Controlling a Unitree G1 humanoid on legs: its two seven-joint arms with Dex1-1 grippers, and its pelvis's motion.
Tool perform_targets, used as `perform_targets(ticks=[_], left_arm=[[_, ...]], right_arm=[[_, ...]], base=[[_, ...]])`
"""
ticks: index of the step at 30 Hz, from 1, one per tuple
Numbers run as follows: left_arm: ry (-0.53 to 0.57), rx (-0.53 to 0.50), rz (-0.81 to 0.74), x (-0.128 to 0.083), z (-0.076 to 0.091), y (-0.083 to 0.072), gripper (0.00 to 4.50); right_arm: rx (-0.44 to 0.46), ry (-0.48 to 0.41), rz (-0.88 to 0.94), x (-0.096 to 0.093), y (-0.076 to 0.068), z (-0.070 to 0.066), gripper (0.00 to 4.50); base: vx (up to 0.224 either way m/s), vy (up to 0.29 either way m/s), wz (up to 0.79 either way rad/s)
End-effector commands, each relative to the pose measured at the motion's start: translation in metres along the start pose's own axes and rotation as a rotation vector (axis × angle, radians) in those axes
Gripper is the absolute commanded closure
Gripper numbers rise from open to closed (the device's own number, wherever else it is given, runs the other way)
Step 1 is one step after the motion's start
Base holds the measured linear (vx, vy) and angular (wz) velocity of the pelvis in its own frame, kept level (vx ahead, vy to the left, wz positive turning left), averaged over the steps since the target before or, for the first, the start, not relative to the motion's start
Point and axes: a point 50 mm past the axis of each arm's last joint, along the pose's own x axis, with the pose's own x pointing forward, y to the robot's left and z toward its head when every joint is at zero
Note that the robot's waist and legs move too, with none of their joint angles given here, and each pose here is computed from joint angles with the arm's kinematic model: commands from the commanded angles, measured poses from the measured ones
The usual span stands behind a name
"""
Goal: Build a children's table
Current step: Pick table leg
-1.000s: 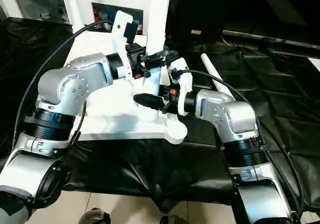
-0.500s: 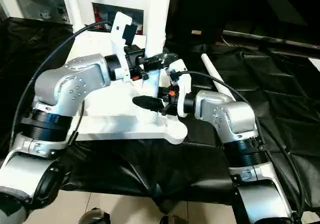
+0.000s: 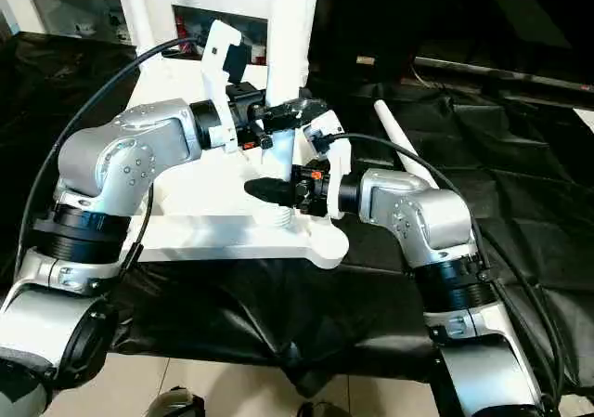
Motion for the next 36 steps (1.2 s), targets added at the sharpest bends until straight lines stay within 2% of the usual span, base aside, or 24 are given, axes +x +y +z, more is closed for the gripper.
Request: perform_targets(ticks=[1,11,18,19,24,34,35,36], left_arm=[[0.019,0.015,-0.077,0.0053,-0.0012,-0.0114,2.62],[0.022,0.022,-0.069,0.005,-0.0014,-0.0106,2.62],[0.017,0.025,-0.076,0.0062,0.0001,-0.0123,2.62],[0.017,0.025,-0.078,0.0063,0.0003,-0.0128,2.62],[0.019,0.024,-0.092,0.0069,-0.0001,-0.0156,2.62],[0.018,0.017,-0.091,0.0055,0.0002,-0.0156,2.62],[0.018,0.018,-0.085,0.0049,-0.0002,-0.0151,2.06],[0.018,0.019,-0.081,0.0045,-0.0005,-0.0147,2.06]], right_arm=[[-0.004,-0.001,-0.066,-0.0064,-0.0071,0.0014,1.73],[-0.009,-0.004,-0.046,-0.007,-0.0046,0.004,1.72],[-0.007,0.025,-0.024,-0.0065,-0.0025,-0.0004,1.72],[-0.005,0.029,-0.022,-0.0065,-0.0025,-0.0014,2.01],[0.008,0.027,-0.022,-0.0073,-0.0033,-0.0024,2.39],[0.011,0.005,-0.038,-0.0088,-0.0059,-0.001,2.51],[0.008,-0.001,-0.04,-0.0087,-0.006,-0.0007,2.51],[0.007,-0.004,-0.041,-0.0087,-0.0061,-0.0006,2.51]], base=[[0.0,0.0,0.0],[0.0,0.0,0.0],[0.0,0.0,0.0],[0.0,0.0,0.0],[0.0,0.0,0.0],[0.0,0.0,0.0],[0.0,0.0,0.0],[0.0,0.0,0.0]])
